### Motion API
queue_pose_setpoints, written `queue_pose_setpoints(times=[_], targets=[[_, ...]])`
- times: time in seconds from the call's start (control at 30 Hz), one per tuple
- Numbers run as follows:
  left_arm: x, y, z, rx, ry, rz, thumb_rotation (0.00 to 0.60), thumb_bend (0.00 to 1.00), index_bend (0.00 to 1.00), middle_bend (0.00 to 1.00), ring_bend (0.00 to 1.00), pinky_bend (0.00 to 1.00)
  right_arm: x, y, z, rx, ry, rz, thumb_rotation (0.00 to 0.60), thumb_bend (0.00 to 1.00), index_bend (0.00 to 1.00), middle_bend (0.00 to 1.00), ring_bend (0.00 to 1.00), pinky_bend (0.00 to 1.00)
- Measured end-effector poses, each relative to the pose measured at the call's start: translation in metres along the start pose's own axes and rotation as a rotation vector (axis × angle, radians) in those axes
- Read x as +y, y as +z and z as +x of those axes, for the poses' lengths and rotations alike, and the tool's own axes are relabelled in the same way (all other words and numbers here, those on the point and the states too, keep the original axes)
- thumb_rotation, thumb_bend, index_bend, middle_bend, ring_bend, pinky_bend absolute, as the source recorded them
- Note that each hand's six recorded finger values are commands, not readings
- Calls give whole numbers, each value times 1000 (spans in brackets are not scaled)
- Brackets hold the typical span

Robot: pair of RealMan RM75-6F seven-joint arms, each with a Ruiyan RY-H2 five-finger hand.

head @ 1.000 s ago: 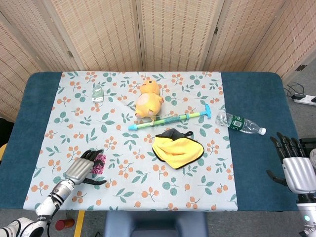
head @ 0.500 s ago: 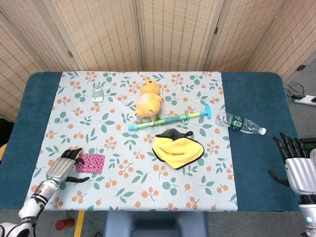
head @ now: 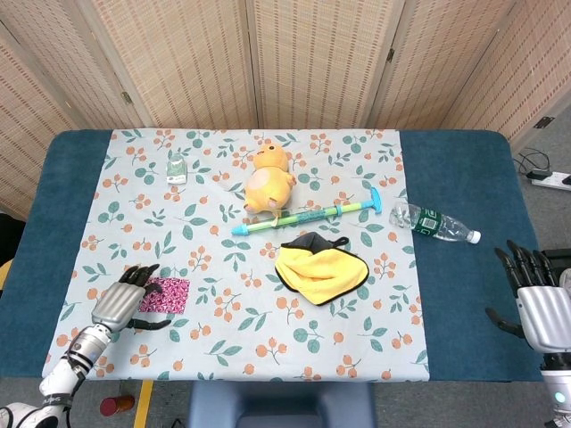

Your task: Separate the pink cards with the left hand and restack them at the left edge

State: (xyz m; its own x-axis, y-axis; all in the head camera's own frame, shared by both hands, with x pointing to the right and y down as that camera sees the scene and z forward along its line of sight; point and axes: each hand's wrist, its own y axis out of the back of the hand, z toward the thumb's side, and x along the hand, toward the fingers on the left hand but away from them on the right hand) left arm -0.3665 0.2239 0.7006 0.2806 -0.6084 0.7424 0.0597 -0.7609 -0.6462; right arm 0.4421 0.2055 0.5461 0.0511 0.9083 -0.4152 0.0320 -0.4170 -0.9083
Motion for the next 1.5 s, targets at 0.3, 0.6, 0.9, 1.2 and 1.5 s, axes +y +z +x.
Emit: queue_pose_setpoints(times=[0.3,0.6,0.9,1.2,1.5], targets=[[-8,14,11,-11,-23,9,222,143,336,0,0,0,-1,-2,0,-6,2,-6,600,231,0,0,0,0],[-10,21,15,-17,-21,2,224,143,334,0,0,0,-2,-2,-1,-6,3,-5,600,230,0,0,0,0],[-14,16,14,2,-34,6,224,145,334,0,0,0,-3,-3,-1,-9,6,-6,600,231,0,0,0,0],[-16,-2,6,44,-43,0,223,144,334,0,0,0,-2,-2,-1,-8,6,-4,600,231,0,0,0,0],[-11,-11,-2,58,-18,-19,221,144,334,0,0,0,-1,0,0,-4,3,-3,600,231,0,0,0,0]])
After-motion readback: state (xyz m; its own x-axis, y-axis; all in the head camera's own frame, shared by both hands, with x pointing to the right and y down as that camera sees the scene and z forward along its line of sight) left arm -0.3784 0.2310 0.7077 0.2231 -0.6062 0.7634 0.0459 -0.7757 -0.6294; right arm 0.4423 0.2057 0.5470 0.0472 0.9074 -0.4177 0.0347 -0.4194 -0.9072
